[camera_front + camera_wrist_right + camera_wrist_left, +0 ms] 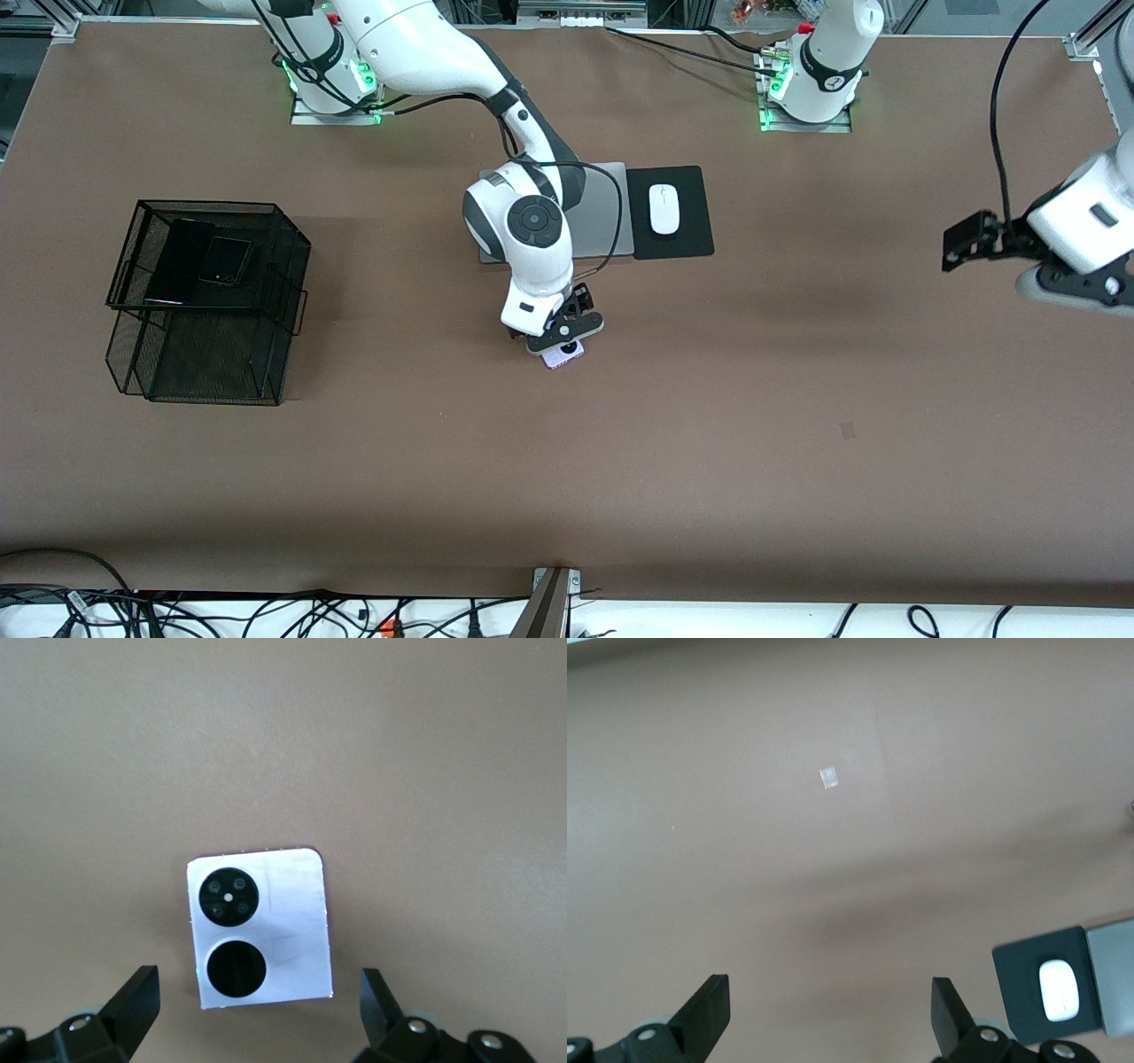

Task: Place phones with both arms
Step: 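Reach the right gripper to the white phone while the left gripper withdraws, then close the right gripper on the white flip phone and lift it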

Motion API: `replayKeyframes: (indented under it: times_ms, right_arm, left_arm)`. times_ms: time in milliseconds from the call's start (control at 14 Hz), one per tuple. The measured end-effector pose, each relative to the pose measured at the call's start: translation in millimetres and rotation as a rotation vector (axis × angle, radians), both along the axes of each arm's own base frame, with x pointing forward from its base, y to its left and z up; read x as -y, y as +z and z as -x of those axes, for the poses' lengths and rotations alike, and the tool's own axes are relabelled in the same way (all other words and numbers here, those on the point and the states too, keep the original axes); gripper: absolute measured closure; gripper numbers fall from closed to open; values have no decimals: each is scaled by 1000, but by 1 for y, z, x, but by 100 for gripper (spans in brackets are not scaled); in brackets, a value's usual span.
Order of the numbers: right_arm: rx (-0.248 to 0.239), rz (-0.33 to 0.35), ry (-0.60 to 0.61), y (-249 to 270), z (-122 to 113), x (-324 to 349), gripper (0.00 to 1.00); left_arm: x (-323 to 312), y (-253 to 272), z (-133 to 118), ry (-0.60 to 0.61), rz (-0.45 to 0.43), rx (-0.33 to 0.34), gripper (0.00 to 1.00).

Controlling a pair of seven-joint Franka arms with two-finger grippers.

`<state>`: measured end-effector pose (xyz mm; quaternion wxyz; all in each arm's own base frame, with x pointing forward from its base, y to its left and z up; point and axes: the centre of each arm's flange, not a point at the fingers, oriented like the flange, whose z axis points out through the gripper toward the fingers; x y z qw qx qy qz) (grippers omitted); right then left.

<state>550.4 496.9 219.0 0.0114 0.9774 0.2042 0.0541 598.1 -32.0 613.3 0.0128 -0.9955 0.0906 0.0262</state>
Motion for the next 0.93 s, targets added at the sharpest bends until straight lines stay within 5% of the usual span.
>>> replayKeyframes:
  times_ms: [430,931]
  right_arm:
    - [27,8,1,-23,1,-1,0]
    - [68,-19,-9,-30,-3,-3,0]
  left_arm:
    - [2,48,36,-1,-4,58,0]
    - [66,16,37,-7,5,55,0]
